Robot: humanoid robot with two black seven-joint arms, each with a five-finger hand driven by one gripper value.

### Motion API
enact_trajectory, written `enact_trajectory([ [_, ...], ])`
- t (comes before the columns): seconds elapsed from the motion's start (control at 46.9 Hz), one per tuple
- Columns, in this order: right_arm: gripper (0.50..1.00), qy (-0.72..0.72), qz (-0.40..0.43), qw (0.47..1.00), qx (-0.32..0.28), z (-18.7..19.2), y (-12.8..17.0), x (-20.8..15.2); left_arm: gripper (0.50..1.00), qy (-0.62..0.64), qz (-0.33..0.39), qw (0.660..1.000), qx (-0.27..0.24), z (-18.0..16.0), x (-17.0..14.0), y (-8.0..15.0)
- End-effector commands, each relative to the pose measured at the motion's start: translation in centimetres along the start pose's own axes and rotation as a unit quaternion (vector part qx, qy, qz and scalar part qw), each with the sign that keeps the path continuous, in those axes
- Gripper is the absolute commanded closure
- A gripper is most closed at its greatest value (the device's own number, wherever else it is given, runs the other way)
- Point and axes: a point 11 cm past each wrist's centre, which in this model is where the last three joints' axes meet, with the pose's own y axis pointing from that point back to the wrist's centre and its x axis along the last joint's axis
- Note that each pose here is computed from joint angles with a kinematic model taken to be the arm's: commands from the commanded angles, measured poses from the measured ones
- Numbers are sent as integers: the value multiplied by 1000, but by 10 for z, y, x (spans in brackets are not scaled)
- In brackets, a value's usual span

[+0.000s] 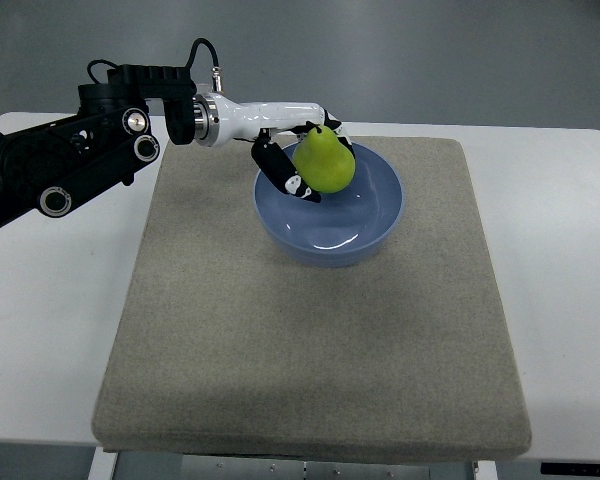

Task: Place pear in bowl with left hand
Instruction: 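Lift the pear with the left hand and carry it over the blue bowl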

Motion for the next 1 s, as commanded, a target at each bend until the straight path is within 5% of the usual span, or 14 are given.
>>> enact_trajectory([
  [0.0,574,0,0,1000,0,0,0,0,1000,-13,-8,1000,-1,4,-9,-9],
  [0.213,574,0,0,1000,0,0,0,0,1000,-31,-18,999,12,-1,-20,-17],
  [0.32,574,0,0,1000,1,-1,0,0,682,-28,-15,999,12,-2,-19,-17],
  [0.427,574,0,0,1000,1,-1,0,0,513,-24,7,1000,14,-4,-14,-16],
  [0.79,574,0,0,1000,0,0,0,0,504,25,36,999,7,-10,-9,-10],
  [0.982,574,0,0,1000,0,0,0,0,504,96,84,992,-11,-15,19,9],
])
